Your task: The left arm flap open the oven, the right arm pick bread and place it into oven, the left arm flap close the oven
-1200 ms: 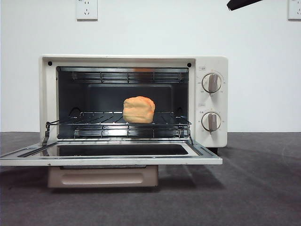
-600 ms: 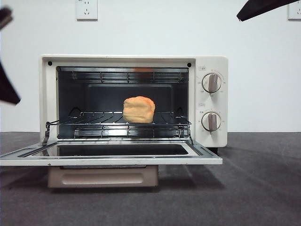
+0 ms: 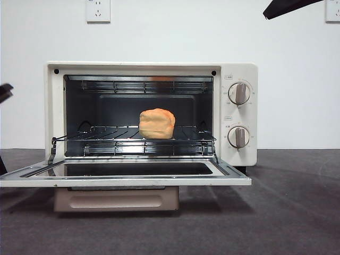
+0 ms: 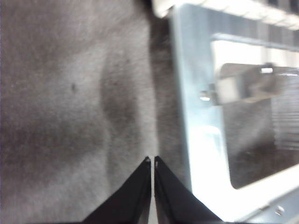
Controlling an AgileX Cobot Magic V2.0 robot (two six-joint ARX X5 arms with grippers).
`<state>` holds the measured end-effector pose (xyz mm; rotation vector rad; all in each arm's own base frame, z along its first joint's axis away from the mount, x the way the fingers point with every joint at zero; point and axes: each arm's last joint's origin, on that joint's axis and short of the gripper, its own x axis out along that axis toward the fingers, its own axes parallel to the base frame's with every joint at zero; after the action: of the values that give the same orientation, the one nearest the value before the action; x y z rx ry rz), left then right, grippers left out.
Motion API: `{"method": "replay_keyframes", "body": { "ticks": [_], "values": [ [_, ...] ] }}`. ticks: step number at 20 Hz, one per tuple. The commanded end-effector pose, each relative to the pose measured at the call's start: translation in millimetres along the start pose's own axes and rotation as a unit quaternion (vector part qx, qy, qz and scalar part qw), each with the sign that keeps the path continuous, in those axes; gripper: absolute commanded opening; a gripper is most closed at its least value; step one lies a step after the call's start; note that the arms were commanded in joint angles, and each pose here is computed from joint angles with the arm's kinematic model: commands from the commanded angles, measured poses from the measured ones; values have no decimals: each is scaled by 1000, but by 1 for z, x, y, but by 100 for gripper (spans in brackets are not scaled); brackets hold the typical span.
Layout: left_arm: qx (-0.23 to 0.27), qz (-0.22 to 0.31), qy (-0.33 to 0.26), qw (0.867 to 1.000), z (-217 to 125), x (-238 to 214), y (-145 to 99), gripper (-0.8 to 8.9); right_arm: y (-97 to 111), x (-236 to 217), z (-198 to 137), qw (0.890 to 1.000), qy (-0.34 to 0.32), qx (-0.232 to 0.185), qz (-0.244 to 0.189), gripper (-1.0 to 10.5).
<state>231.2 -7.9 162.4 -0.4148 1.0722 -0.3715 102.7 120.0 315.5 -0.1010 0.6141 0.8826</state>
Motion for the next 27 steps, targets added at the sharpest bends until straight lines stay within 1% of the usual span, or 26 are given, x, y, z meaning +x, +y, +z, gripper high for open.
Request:
{"method": "replay_keyframes", "body": {
  "ticks": [1, 4, 13, 18, 27],
  "values": [
    [6, 2, 10, 1000, 1, 10, 5, 14, 2, 1, 3, 1000, -5, -8, 5, 409],
    [-4, -7, 29, 1000, -1, 18, 9, 14, 2, 1, 3, 1000, -6, -7, 5, 409],
    [-19, -67, 54, 996, -4, 28, 12, 14, 2, 1, 3, 1000, -7, -8, 5, 409],
    [-20, -123, 54, 991, -2, 28, 9, 14, 2, 1, 3, 1000, -7, -8, 4, 409],
    [-31, -179, 27, 983, 6, 27, 5, 14, 2, 1, 3, 1000, -7, -7, 4, 409]
  ]
}}
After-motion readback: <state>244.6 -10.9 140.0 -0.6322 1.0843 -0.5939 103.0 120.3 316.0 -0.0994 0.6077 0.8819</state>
